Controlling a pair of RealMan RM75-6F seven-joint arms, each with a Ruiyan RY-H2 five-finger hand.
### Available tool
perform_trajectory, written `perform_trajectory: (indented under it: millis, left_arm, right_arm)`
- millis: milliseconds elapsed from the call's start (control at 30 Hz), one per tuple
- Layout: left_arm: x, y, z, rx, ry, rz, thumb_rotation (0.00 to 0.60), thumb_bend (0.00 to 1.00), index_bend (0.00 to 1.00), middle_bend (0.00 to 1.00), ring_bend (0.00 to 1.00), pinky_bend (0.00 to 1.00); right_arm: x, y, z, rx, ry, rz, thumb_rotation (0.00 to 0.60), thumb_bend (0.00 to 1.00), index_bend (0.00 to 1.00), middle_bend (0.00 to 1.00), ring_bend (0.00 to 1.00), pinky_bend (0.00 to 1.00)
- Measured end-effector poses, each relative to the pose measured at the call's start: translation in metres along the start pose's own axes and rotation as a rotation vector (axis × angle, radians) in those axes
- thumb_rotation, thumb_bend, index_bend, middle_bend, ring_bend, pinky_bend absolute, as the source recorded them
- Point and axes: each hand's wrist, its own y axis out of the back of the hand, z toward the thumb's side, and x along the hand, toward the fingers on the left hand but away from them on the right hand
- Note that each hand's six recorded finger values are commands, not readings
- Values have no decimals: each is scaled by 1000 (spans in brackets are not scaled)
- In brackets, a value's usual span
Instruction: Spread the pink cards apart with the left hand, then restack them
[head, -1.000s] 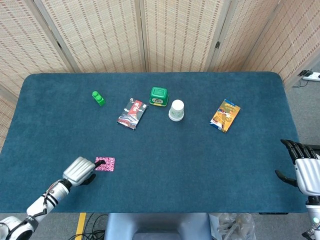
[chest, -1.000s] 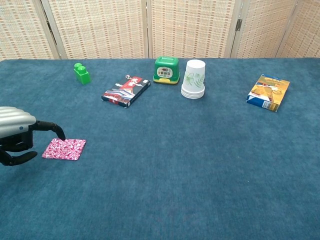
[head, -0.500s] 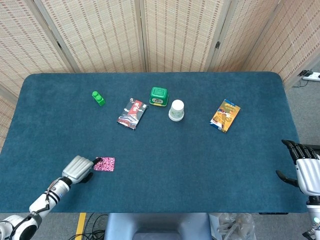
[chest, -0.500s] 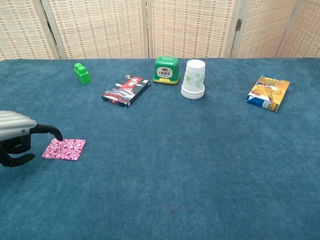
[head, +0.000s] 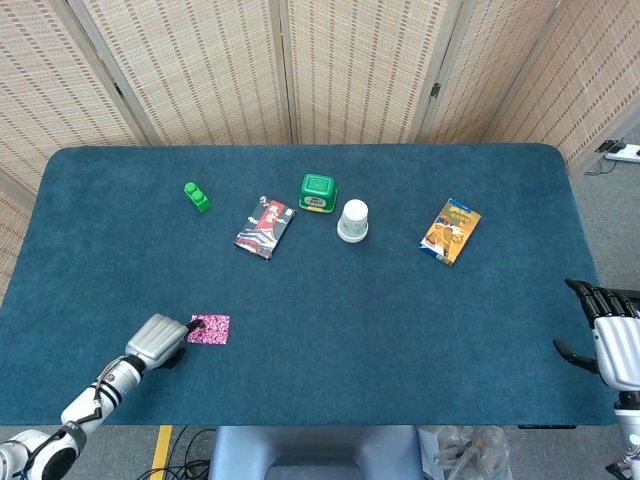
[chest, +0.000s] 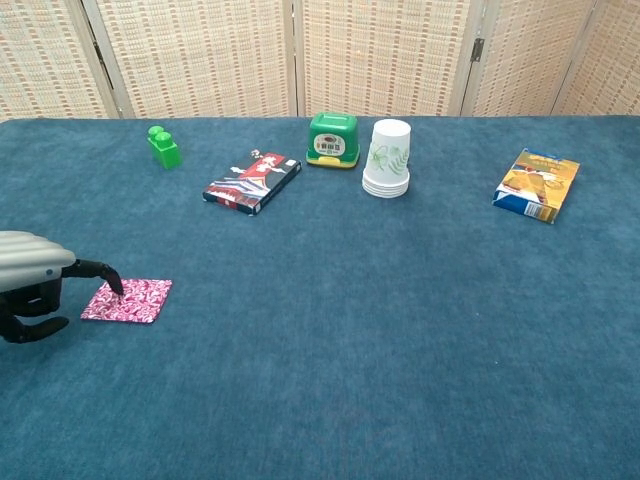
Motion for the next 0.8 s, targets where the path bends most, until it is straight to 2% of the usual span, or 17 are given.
perform_trajectory:
  millis: [267, 500, 800]
  left_arm:
    - [-20, -4, 5, 11, -23, -51, 600, 538, 274, 996, 936, 1000]
    - [-42, -1, 21, -15, -78, -81, 600, 539, 278, 996, 934, 1000]
    - [-25, 11, 15, -36, -52, -2, 600, 539, 271, 996, 934, 1000]
  right_arm:
    - [2, 0, -1, -2, -4, -4, 600, 216, 123, 213, 189, 177]
    - [2, 1, 1, -2, 2, -8, 600, 216, 123, 213, 189, 177]
    - [4, 1, -2, -4, -5, -6, 600, 216, 123, 214, 193, 177]
